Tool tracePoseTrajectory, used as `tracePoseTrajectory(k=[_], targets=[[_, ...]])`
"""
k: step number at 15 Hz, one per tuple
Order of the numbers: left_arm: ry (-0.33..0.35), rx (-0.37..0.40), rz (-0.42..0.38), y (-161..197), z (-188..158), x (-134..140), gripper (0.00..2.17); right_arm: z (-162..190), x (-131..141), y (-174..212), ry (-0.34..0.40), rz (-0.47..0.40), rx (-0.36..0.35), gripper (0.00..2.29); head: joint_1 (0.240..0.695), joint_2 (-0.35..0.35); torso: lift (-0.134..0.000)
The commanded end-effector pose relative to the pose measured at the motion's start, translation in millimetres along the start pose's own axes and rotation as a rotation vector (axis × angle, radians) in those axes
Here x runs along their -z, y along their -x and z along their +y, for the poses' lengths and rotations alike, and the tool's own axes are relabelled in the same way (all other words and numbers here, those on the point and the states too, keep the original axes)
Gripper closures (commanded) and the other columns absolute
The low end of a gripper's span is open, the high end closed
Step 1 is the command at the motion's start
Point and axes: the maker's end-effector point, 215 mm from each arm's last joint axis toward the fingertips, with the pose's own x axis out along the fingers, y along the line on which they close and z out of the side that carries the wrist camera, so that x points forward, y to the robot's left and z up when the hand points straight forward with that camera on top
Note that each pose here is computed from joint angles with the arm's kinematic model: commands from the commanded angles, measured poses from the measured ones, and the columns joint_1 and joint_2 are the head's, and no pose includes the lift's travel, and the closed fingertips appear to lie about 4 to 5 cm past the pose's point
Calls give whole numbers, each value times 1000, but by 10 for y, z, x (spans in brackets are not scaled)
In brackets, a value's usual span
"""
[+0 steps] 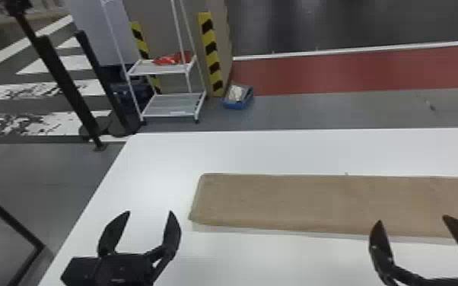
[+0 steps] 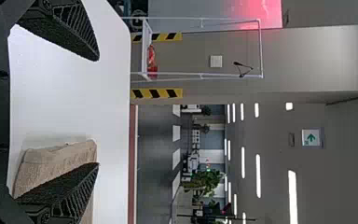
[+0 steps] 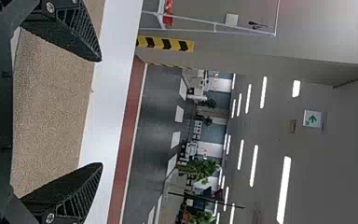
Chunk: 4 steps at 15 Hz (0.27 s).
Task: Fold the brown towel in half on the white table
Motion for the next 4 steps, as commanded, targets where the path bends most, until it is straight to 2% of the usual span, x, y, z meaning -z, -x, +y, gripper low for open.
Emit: tracePoseTrajectory(k=[1, 4], targets=[[3, -4, 8, 6, 14, 35, 80, 28, -3, 0, -6, 1, -3, 87, 695, 240, -126], [2, -5, 9, 12, 22, 40, 80, 35, -14, 0, -11, -3, -4, 87, 695, 245, -126]])
